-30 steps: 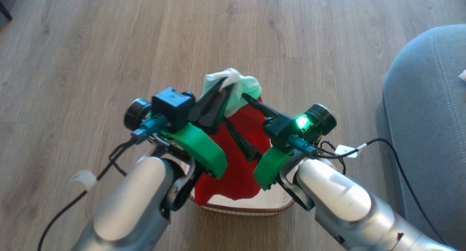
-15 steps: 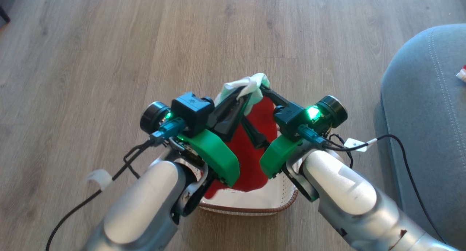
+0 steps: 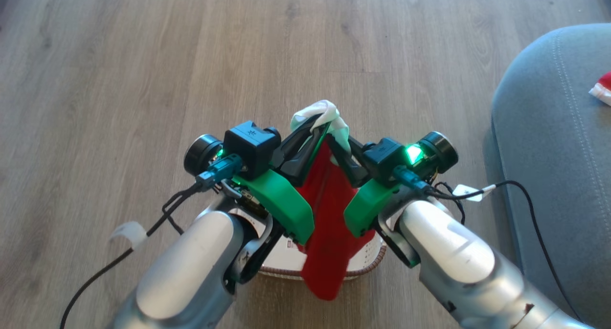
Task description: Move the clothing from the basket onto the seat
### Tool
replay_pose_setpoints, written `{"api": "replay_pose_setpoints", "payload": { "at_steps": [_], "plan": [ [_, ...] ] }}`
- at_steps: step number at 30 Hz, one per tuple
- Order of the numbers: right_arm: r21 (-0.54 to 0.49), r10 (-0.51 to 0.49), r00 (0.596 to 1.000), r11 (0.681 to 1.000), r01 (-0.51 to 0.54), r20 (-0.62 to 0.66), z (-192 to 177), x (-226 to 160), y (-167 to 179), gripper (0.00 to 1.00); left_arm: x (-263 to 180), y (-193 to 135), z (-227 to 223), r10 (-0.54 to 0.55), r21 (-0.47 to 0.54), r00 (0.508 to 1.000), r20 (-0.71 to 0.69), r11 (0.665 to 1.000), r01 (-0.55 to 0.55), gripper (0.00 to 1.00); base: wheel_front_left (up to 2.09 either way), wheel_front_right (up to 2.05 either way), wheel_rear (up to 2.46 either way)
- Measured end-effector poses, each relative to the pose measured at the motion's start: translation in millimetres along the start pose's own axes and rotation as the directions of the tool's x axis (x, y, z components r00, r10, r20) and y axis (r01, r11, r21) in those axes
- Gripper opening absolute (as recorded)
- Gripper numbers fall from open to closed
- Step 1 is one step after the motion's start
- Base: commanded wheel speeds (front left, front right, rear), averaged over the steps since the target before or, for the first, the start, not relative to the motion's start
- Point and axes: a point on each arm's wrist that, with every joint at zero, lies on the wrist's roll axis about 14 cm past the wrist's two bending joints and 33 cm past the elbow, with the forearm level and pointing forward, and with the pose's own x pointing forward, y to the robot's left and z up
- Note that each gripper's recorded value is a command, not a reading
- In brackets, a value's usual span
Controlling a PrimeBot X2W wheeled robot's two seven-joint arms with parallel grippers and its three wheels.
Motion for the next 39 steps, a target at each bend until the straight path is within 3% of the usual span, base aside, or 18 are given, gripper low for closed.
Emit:
{"api": "replay_pose_setpoints", "payload": {
  "at_steps": [2,3,5,6,13,22,31,39],
  "plan": [
    [0.011,-0.02,1.0,1.0,0.02,0.004,1,-2,-6,0.0,1,0,-1,0.0,-0.003,1.0,0.002,1.0,0.0,0.4,0.0,0.0,0.0],
    [0.015,-0.032,0.999,0.999,0.032,0.005,2,-3,-10,0.0,2,0,-2,-0.001,-0.005,1.0,0.002,1.0,0.001,0.48,0.0,0.0,0.0],
    [0.014,-0.057,0.998,0.998,0.057,0.008,3,-6,-19,0.0,3,1,-5,-0.001,-0.005,1.0,-0.002,1.0,0.001,0.97,0.0,0.0,0.0],
    [0.012,-0.069,0.998,0.998,0.069,0.011,4,-8,-23,0.0,4,1,-6,0.0,-0.006,1.0,-0.003,1.0,0.0,1.0,0.0,0.0,0.0],
    [-0.017,-0.194,0.98,0.981,0.195,0.032,14,-35,-71,0.0,13,-4,-17,-0.022,-0.027,1.0,-0.012,0.999,0.022,1.0,0.0,0.0,0.0],
    [-0.066,-0.349,0.935,0.933,0.353,0.067,33,-82,-124,0.0,29,-30,-39,-0.104,-0.064,0.994,-0.04,0.993,0.101,1.0,0.0,0.0,0.0],
    [-0.119,-0.549,0.832,0.824,0.555,0.08,51,-163,-176,0.0,46,-75,-62,-0.249,-0.116,0.965,-0.08,0.964,0.239,1.0,0.0,0.0,0.0],
    [-0.155,-0.676,0.731,0.715,0.681,0.095,68,-228,-195,0.0,55,-124,-68,-0.396,-0.152,0.915,-0.08,0.912,0.381,1.0,0.0,0.0,0.0]
  ]
}}
